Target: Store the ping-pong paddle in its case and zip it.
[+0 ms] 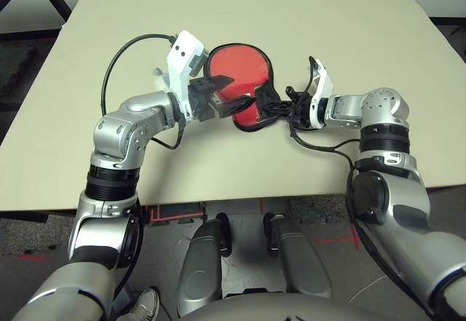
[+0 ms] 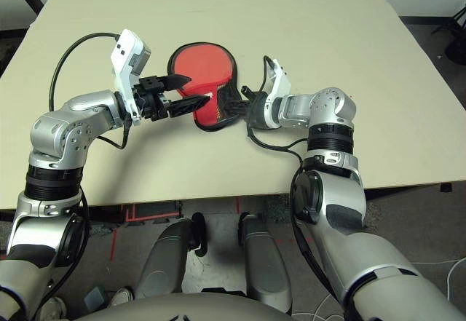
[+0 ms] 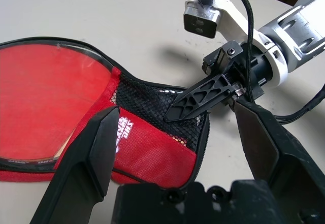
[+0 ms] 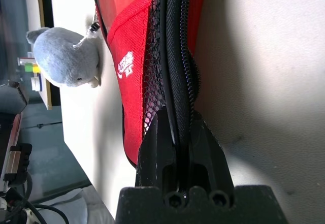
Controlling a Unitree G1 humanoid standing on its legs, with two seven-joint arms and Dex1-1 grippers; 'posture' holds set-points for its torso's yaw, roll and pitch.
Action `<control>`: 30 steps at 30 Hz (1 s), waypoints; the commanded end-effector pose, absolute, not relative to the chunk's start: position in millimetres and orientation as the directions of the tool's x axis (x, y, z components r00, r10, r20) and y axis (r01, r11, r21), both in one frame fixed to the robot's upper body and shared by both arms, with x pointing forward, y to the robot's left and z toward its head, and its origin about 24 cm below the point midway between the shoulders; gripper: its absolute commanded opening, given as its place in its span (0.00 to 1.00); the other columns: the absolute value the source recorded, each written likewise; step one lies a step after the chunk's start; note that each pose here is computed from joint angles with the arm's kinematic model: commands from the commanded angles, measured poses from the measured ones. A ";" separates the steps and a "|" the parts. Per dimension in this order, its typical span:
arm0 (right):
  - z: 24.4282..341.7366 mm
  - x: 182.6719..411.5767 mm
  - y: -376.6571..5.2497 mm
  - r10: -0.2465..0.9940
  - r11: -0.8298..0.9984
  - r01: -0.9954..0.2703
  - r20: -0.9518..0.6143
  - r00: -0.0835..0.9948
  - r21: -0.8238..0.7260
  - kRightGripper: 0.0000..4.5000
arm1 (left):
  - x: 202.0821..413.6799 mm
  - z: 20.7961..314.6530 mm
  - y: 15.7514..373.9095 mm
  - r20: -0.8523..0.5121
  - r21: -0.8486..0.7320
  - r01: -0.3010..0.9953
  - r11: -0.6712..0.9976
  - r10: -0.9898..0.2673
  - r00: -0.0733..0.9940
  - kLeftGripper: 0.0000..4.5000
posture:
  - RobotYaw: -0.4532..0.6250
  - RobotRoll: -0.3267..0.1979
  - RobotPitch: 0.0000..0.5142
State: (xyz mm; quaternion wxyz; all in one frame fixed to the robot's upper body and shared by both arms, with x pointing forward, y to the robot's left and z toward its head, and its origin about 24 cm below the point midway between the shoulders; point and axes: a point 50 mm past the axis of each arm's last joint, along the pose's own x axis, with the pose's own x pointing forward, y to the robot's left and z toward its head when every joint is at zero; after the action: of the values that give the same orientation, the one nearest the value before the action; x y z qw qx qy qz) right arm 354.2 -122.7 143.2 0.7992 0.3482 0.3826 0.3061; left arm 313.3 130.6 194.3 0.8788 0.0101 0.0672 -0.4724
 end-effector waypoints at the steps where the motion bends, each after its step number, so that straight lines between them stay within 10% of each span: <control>1: 142.8 344.9 -132.4 0.726 0.604 -0.192 -0.435 0.532 0.774 0.01 | 309.2 192.4 129.1 -0.126 -0.056 0.837 0.545 -0.835 0.535 1.00 | 0.52 0.62 0.51; 17: 133.8 228.4 -150.3 0.777 0.608 -0.334 -0.452 0.438 0.720 0.01 | 312.1 192.0 125.9 -0.135 -0.058 0.849 0.524 -0.847 0.514 1.00 | 0.45 0.62 0.52; 30: 123.8 194.2 -139.4 0.728 0.661 -0.297 -0.494 0.474 0.689 0.01 | 315.9 189.1 121.7 -0.140 -0.064 0.862 0.502 -0.860 0.490 1.00 | 0.43 0.62 0.51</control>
State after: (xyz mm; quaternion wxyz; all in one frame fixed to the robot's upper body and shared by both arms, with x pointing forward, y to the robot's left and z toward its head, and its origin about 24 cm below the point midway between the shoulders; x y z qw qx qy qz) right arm 203.0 -143.8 127.8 0.8279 0.2736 0.3857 0.3015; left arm 316.5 125.8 190.1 0.8686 0.0029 0.0766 -0.4896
